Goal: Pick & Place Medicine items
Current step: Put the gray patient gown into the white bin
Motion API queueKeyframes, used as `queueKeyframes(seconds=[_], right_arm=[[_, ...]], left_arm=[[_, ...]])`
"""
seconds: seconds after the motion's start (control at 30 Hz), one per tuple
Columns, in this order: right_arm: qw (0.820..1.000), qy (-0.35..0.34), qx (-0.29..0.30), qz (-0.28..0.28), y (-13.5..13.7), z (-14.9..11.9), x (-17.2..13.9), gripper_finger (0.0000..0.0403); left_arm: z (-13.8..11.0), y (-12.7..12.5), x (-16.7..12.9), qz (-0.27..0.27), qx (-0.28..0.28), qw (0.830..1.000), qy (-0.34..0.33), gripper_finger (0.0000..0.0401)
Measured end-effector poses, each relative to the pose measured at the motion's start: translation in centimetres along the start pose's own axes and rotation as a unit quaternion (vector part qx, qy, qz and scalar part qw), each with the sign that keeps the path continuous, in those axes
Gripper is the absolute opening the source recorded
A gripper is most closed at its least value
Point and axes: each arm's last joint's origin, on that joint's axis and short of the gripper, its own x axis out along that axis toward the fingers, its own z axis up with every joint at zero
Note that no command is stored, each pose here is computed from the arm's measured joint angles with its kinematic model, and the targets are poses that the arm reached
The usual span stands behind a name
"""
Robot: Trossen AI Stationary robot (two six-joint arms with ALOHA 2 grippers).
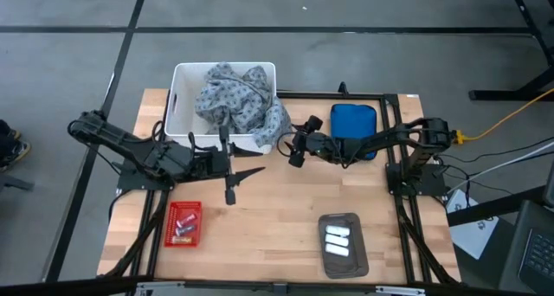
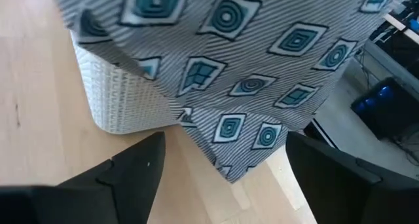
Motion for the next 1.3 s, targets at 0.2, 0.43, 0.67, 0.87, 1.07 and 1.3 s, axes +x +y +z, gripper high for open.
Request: queueKeyframes(seconds=[0.2,0.43,0.67,0.87,1.07,1.3], right_arm=[[1.000,0.002,0.009,0.005,-0.9,-0.2,0.5,0.0302],[0.999,0.002,0.044,0.026,-1.8,-0.3,1.0,0.0277],[0.997,0.005,0.076,0.027,-2.5,-0.5,1.4,0.0243],[0.995,0.003,0.090,0.052,-2.4,-0.5,1.4,0.0145],[0.993,0.004,0.103,0.051,-2.5,-0.5,1.4,0.0011],[0.995,-0.007,0.100,0.025,-2.3,0.1,0.8,0.0004]], left_arm=[[0.0,-0.1,0.0,-0.001,0.000,1.000,0.000,0.0148],[0.0,-0.1,0.0,-0.001,-0.003,1.000,-0.001,0.0148],[0.0,-0.1,0.0,-0.005,-0.006,1.000,-0.002,0.0148],[0.0,-0.1,0.0,-0.005,-0.009,1.000,-0.002,0.0148],[0.0,-0.1,0.0,-0.006,-0.011,1.000,-0.002,0.0148],[0.1,-0.2,-0.1,-0.008,-0.011,1.000,-0.002,0.0148]])
